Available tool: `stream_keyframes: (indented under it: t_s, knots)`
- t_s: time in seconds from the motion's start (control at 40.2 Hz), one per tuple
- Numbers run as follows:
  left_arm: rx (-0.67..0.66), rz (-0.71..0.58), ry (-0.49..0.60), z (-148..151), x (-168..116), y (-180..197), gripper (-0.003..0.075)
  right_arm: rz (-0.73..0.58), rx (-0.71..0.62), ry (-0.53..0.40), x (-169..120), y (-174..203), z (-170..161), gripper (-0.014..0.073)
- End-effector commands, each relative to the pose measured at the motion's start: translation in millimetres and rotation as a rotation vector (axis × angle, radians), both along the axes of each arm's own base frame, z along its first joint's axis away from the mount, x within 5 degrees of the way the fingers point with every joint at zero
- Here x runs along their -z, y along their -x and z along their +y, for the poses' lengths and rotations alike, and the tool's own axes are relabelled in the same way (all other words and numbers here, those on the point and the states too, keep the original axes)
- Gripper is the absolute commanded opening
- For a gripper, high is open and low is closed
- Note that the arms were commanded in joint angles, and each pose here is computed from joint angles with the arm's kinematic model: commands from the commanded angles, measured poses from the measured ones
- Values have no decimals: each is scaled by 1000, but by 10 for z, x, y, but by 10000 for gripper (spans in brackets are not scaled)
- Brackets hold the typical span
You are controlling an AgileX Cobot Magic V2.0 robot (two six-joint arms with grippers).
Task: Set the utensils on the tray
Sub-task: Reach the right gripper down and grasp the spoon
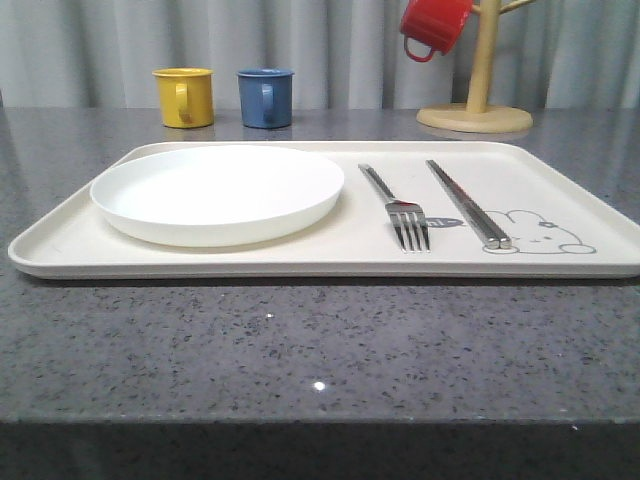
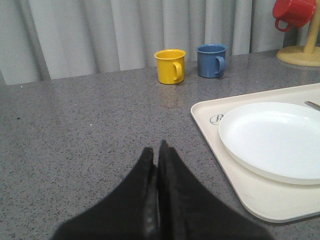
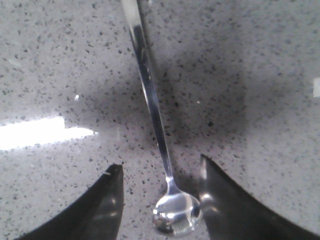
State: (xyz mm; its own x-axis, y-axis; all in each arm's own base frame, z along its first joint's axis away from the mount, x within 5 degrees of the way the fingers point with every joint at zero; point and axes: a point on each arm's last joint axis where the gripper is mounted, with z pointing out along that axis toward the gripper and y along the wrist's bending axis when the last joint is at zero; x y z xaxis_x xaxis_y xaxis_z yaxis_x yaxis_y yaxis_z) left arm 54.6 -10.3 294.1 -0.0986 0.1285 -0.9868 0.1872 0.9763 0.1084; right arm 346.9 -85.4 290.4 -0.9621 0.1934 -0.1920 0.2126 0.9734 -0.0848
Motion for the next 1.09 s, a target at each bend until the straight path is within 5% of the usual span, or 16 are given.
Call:
stream_keyframes:
  t_s: [0.0,0.323,0.597,0.82,1.069]
  knots:
    - [5,-97,33,-3,-162,2,-18,19,-8,12,-76,40,-23,382]
    - [5,-97,33,-3,-162,2,-18,60,-10,-2,151,-81,-46,363]
    - [5,-97,33,-3,-162,2,-18,58,-8,-6,102,-52,-36,17]
    - [5,-97,33,-3,-162,2,-18,-43,27,-18,-267,123,72,8]
    - [5,-97,33,-3,-162,2,-18,-110,-39,-57,-629,332,646,8]
